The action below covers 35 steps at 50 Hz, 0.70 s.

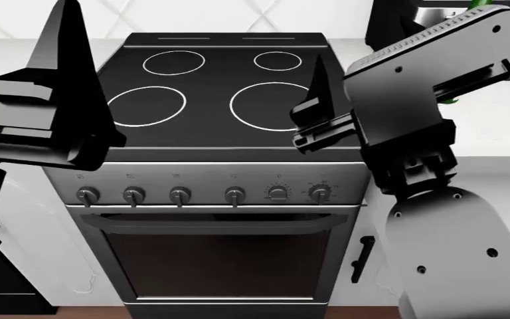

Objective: Close the right drawer.

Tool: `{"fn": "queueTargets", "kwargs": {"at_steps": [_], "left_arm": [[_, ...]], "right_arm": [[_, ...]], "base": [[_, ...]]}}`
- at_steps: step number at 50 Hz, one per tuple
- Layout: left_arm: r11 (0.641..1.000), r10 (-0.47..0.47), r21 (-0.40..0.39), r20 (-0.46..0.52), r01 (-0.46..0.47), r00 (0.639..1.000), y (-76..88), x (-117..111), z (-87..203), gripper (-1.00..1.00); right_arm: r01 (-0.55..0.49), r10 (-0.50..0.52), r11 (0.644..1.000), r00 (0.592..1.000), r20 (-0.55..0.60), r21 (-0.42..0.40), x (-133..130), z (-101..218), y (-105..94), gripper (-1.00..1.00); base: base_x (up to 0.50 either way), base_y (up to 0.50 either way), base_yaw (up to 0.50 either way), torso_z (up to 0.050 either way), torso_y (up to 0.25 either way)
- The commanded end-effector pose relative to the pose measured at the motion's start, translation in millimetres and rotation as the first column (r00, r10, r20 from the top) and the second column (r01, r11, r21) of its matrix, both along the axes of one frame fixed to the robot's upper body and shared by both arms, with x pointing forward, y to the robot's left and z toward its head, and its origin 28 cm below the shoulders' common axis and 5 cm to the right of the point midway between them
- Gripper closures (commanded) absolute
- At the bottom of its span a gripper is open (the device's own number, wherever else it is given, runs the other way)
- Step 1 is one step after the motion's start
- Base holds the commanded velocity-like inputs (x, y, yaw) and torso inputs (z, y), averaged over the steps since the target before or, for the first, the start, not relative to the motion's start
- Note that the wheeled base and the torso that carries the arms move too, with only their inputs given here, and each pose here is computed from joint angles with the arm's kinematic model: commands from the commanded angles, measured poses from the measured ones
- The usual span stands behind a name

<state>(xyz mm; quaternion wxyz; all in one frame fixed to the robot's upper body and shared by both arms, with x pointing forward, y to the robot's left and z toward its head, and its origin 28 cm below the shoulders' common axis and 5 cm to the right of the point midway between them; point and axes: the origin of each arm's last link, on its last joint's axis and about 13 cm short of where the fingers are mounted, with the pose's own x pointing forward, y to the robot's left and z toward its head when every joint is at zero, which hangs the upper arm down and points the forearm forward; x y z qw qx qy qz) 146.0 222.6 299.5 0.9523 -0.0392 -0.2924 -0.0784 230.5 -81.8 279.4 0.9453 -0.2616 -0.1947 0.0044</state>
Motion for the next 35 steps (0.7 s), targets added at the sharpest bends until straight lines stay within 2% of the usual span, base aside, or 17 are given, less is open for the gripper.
{"fn": "queueTargets", "kwargs": {"at_steps": [1, 35], "left_arm": [[1.000, -0.009, 0.002, 0.005, 0.009, 1.000, -1.7, -0.5, 0.3, -1.00], [1.000, -0.010, 0.001, 0.002, 0.010, 1.000, -3.4, 0.2, -0.1, -1.00]], "right_arm": [[0.021, -0.020, 0.999, 1.000, 0.012, -0.041, -1.1, -1.0, 1.3, -1.00], [0.020, -0.020, 0.999, 1.000, -0.007, -0.036, -0.8, -1.1, 0.5, -1.00]], "base": [[0.00, 0.00, -0.14, 0.000, 0.000], [0.00, 0.00, -0.49, 0.000, 0.000]]}}
